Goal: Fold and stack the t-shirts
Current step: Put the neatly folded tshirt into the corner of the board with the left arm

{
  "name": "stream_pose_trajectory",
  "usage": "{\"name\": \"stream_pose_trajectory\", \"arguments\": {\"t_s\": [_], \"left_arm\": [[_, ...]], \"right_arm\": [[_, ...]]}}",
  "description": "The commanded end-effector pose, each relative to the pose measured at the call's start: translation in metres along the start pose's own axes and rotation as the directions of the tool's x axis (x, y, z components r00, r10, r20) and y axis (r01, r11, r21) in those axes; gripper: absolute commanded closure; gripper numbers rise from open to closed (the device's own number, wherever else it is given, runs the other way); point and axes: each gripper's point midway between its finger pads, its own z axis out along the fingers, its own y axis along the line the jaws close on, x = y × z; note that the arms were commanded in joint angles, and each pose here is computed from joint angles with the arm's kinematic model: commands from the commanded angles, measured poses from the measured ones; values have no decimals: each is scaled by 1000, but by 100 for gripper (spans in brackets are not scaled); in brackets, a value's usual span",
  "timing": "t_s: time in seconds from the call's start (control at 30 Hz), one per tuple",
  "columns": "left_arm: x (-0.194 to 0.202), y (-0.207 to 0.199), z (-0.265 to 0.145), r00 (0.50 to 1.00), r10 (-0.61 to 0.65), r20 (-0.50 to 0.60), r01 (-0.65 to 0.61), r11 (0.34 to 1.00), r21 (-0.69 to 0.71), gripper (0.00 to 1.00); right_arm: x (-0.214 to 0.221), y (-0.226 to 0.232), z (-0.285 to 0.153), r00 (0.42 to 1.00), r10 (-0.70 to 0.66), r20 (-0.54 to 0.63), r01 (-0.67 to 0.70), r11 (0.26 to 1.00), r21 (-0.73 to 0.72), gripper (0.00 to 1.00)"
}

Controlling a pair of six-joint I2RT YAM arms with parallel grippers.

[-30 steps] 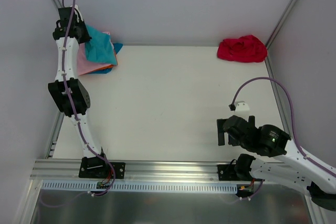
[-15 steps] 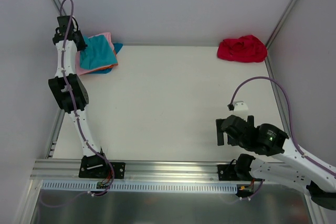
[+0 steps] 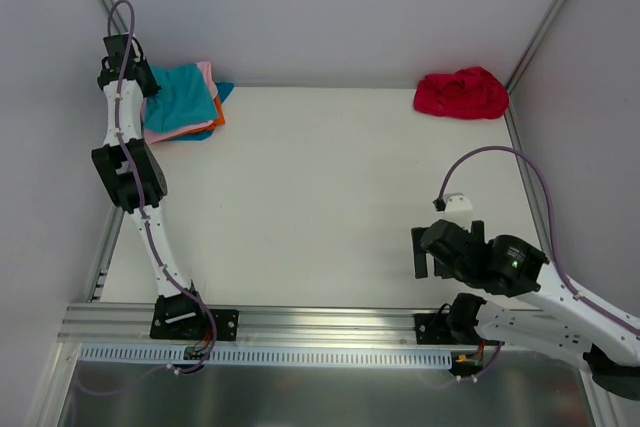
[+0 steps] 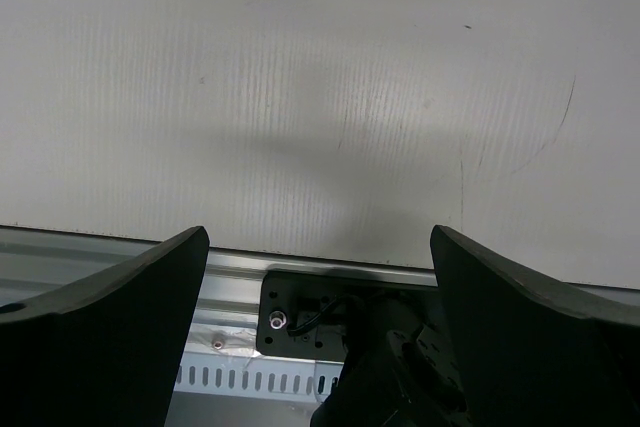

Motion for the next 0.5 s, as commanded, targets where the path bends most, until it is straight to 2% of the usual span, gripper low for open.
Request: {"name": "stream_pose_trajectory", "arguments": {"t_s": [0.0,0.33,0.37,0.4,0.43,0.47], "left_arm": [[-29,-1,2,996,-31,89,27,999,40,100],[-11,-7,34,997,-56,51,50,993,104,99],[-9,-8,35,997,-59,47,53,992,112,66],[-8,-8,35,997,-66,41,61,992,112,27],[-8,-10,35,997,-68,38,63,991,121,1],[-8,-12,34,997,-69,35,64,989,130,1]], "right_arm": [[-4,-6,-1,1000,14,13,-14,999,44,1],[-4,-6,3,1000,-5,-9,6,997,81,0],[-5,-5,4,1000,-6,-10,7,997,81,0],[-5,-5,4,1000,-12,-14,13,996,85,0],[-4,-5,5,1000,-13,-18,15,996,88,0],[-4,-4,5,1000,-15,-19,17,996,87,0]]}}
